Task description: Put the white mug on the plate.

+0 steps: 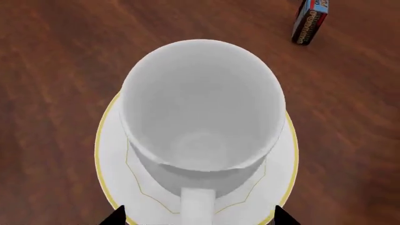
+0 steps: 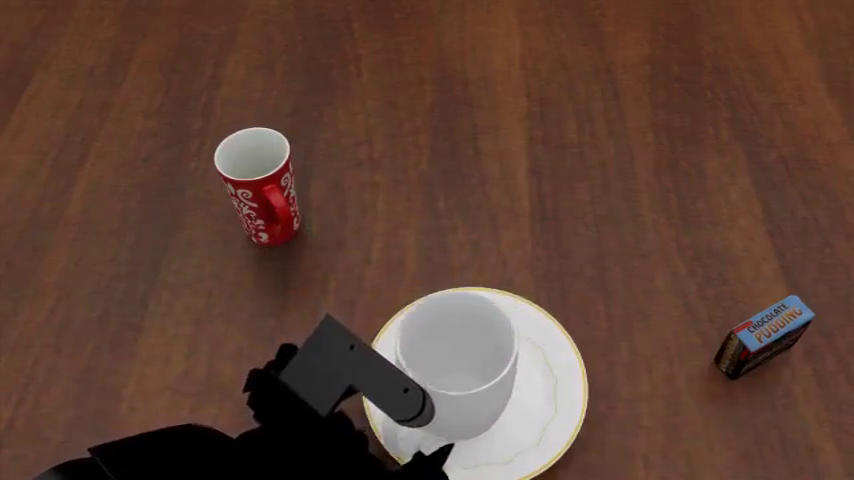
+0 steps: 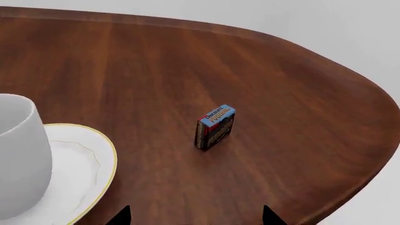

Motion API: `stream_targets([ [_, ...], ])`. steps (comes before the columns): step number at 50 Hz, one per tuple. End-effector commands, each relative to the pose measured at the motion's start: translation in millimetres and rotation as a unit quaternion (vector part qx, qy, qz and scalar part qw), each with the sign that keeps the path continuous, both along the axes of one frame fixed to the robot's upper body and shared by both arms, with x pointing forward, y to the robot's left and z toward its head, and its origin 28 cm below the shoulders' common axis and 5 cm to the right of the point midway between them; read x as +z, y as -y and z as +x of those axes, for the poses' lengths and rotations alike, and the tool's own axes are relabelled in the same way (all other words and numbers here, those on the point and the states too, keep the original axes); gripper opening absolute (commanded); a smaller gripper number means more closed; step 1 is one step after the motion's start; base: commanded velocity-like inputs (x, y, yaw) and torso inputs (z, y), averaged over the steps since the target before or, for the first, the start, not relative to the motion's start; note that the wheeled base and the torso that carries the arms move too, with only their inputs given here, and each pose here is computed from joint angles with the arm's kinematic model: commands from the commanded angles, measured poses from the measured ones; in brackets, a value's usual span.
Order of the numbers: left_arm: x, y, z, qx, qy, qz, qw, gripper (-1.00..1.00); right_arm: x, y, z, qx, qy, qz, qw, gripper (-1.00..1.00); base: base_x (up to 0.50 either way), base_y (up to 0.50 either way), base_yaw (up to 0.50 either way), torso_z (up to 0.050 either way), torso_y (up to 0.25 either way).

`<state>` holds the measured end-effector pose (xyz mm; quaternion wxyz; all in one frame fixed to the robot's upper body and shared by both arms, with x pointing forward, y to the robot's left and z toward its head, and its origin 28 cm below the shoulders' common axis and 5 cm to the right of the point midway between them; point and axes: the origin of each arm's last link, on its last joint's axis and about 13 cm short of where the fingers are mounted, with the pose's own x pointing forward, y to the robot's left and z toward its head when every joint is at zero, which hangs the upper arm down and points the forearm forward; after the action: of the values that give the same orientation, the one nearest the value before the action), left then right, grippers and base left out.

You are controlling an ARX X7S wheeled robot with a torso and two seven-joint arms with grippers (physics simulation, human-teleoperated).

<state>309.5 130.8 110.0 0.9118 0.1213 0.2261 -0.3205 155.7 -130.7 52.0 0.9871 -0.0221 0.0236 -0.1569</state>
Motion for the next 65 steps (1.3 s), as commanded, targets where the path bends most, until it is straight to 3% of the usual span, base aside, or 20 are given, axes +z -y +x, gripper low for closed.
stream_targets([
  [1,4,-1.7,-7,-0.011,0.007,0.003,1.0,1.0,-1,-0.3,0,0.001,-0.001,0.0,1.0,1.0,0.0,0.0,0.0,0.0,0.0],
  [24,69,-20.3,-46,-0.026,0.113,-0.001,0.993,1.0,2,-0.8,0,0.001,0.002,-0.002,1.0,1.0,0.0,0.0,0.0,0.0,0.0],
  [36,101,-36.0,-77,-0.028,0.165,-0.002,0.986,1.0,6,-2.0,-1,0.004,0.006,-0.007,1.0,1.0,0.0,0.0,0.0,0.0,0.0],
  [46,118,-58.7,-100,0.009,0.232,-0.024,0.972,1.0,9,-3.0,1,0.008,0.006,-0.01,1.0,1.0,0.0,0.0,0.0,0.0,0.0],
  [50,122,-70.9,-105,0.045,0.256,-0.034,0.965,1.0,9,-3.2,1,0.008,0.005,-0.012,1.0,1.0,0.0,0.0,0.0,0.0,0.0],
  [65,113,-105.1,-128,0.119,0.272,-0.046,0.954,1.0,9,-4.7,3,0.014,0.003,-0.012,1.0,1.0,0.0,0.0,0.0,0.0,0.0],
])
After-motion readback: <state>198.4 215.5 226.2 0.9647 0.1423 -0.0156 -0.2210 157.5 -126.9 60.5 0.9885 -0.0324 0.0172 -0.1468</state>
